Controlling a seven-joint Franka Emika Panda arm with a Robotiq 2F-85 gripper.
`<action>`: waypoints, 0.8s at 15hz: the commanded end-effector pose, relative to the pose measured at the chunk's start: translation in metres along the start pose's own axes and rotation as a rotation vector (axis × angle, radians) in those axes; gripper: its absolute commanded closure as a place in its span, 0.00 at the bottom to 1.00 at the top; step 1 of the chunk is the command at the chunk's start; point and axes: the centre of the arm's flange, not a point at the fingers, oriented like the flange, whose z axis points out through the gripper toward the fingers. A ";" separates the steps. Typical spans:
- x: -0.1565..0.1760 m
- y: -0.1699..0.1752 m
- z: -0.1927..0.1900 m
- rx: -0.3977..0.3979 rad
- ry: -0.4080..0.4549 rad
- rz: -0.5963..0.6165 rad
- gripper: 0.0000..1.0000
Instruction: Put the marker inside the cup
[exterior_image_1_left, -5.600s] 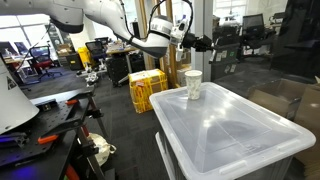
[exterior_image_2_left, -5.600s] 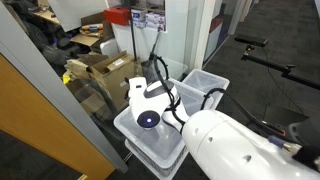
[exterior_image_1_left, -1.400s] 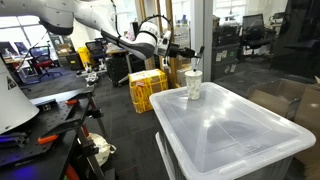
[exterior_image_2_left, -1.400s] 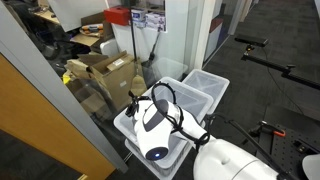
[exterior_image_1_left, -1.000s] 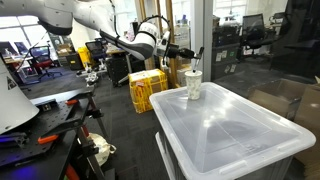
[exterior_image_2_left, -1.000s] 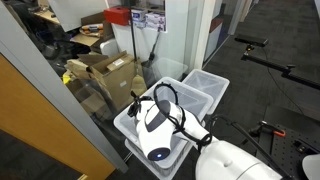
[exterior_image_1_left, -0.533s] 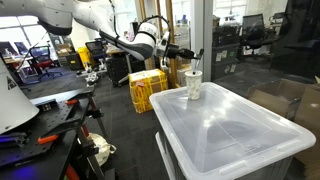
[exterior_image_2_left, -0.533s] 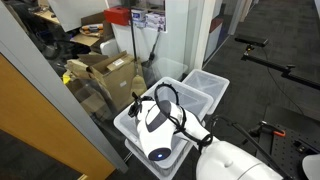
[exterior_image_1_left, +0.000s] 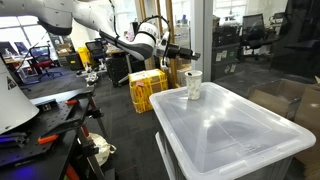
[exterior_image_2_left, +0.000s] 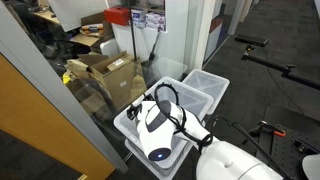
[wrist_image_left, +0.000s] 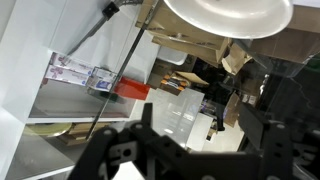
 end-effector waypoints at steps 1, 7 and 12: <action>0.001 0.006 -0.005 -0.017 0.015 0.017 0.00; 0.009 0.017 -0.007 -0.027 0.019 0.027 0.00; 0.021 0.032 -0.003 -0.036 0.020 0.040 0.00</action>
